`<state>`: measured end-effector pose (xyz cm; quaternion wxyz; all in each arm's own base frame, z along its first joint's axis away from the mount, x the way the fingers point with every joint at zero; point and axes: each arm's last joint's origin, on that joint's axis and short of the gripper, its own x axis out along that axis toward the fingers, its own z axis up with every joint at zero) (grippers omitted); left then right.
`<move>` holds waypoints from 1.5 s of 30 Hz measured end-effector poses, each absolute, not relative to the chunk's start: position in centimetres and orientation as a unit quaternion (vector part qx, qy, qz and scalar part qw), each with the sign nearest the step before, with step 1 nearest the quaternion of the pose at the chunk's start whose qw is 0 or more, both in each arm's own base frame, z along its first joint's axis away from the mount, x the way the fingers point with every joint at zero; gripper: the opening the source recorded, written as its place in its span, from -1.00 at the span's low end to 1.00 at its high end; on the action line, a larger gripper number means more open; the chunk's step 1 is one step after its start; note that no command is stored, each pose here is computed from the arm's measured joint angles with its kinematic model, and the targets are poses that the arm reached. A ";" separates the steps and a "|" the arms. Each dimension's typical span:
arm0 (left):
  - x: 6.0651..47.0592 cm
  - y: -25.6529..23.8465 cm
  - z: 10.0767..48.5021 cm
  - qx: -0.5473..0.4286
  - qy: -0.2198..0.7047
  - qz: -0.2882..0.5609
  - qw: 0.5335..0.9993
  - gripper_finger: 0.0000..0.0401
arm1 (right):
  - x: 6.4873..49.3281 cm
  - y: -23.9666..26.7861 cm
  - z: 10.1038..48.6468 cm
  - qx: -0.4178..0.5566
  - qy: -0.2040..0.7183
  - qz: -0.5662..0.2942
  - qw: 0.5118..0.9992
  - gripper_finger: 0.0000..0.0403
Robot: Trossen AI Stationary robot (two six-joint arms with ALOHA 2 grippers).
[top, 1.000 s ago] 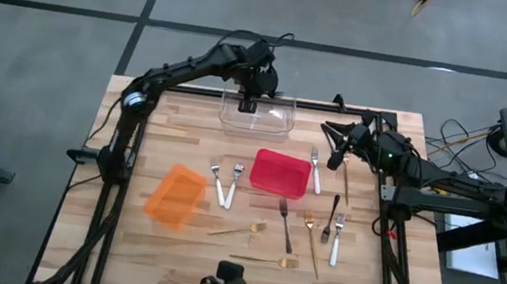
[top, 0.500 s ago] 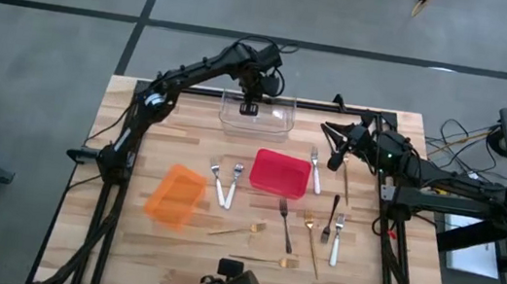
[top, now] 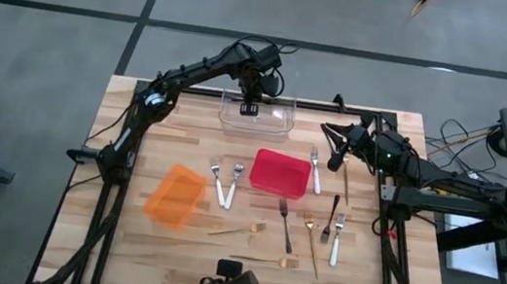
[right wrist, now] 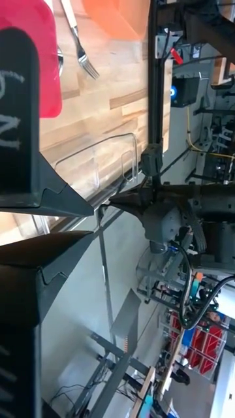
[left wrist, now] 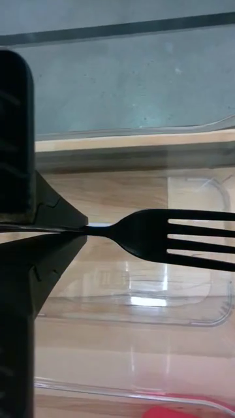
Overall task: Sort silverware by color (type)
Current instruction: Put the black fork into the transparent bin
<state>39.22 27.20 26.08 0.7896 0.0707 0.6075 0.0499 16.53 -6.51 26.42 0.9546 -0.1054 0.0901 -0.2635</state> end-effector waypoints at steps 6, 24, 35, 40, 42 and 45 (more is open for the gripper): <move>39.3 27.2 25.8 0.061 0.608 0.055 0.789 -1.00 | 16.5 -6.5 26.4 -0.105 0.093 -0.263 0.954 -0.81; 39.4 27.1 25.6 0.032 0.604 0.058 0.795 -1.00 | 16.5 -6.5 26.2 -0.106 0.100 -0.262 0.954 -0.81; 39.6 26.8 25.0 0.026 0.606 0.056 0.793 -1.00 | 16.5 -6.5 26.1 -0.110 0.105 -0.261 0.953 -0.81; 39.7 26.8 24.4 0.022 0.609 0.057 0.791 -1.00 | 16.5 -6.5 26.1 -0.110 0.105 -0.261 0.953 -0.81; 39.6 26.8 24.3 0.021 0.610 0.056 0.790 -1.00 | 16.5 -6.5 26.1 -0.110 0.106 -0.261 0.953 -0.81; 39.7 26.7 24.3 0.021 0.609 0.057 0.791 -1.00 | 16.5 -6.5 26.1 -0.110 0.106 -0.261 0.953 -0.81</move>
